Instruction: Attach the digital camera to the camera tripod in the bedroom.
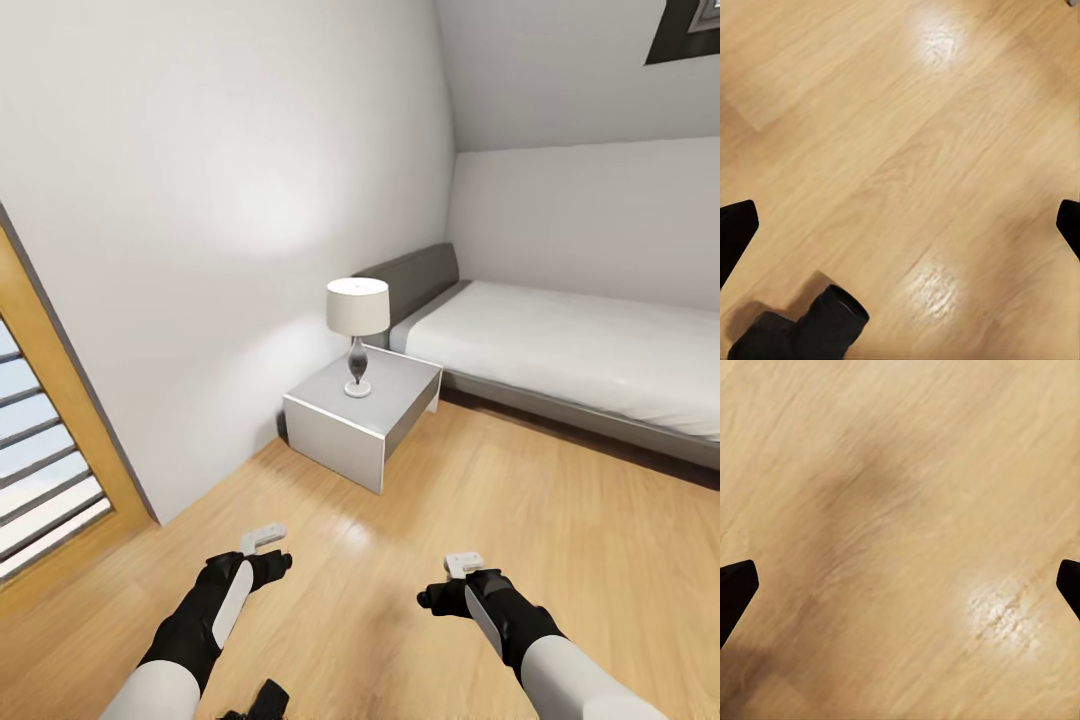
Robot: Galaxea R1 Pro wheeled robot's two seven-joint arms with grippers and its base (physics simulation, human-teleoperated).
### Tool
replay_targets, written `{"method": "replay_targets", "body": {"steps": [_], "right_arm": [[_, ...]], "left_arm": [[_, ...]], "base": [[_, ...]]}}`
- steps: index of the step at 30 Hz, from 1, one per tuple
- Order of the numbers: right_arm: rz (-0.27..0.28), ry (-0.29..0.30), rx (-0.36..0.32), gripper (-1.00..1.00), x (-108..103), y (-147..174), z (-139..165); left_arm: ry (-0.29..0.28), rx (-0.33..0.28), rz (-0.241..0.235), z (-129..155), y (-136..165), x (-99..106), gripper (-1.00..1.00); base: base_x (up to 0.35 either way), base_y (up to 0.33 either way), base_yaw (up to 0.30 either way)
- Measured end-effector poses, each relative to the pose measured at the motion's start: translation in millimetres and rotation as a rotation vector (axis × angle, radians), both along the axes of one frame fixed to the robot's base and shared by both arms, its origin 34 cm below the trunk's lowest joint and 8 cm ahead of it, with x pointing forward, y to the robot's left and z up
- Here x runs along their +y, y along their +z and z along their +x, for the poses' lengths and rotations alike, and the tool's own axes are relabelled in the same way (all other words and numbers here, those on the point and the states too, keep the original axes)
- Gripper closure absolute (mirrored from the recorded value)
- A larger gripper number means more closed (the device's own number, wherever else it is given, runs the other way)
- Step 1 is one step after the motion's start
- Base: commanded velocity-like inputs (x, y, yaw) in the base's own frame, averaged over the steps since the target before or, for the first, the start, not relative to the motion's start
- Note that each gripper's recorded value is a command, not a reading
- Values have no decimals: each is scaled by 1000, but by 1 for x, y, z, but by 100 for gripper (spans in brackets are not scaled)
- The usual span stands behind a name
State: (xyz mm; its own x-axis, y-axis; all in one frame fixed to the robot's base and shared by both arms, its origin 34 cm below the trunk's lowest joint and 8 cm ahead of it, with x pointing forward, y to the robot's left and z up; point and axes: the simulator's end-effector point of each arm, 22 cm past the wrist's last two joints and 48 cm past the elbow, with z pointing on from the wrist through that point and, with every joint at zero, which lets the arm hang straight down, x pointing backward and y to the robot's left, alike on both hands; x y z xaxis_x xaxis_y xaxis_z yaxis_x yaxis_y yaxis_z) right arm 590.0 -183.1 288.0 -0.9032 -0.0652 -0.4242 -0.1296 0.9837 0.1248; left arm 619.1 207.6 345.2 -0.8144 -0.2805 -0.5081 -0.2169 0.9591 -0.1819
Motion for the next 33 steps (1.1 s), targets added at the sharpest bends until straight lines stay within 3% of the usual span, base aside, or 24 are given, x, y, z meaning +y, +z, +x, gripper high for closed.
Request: {"method": "replay_targets", "body": {"steps": [22,33], "right_arm": [[-2,1,87,-100,-1,-47,-21],[-9,-2,119,-100,-2,-69,-30]], "left_arm": [[0,99,9,-19,-53,3,-100],[21,154,62,-33,-82,46,-100]], "base": [[0,0,0],[0,0,0]]}}
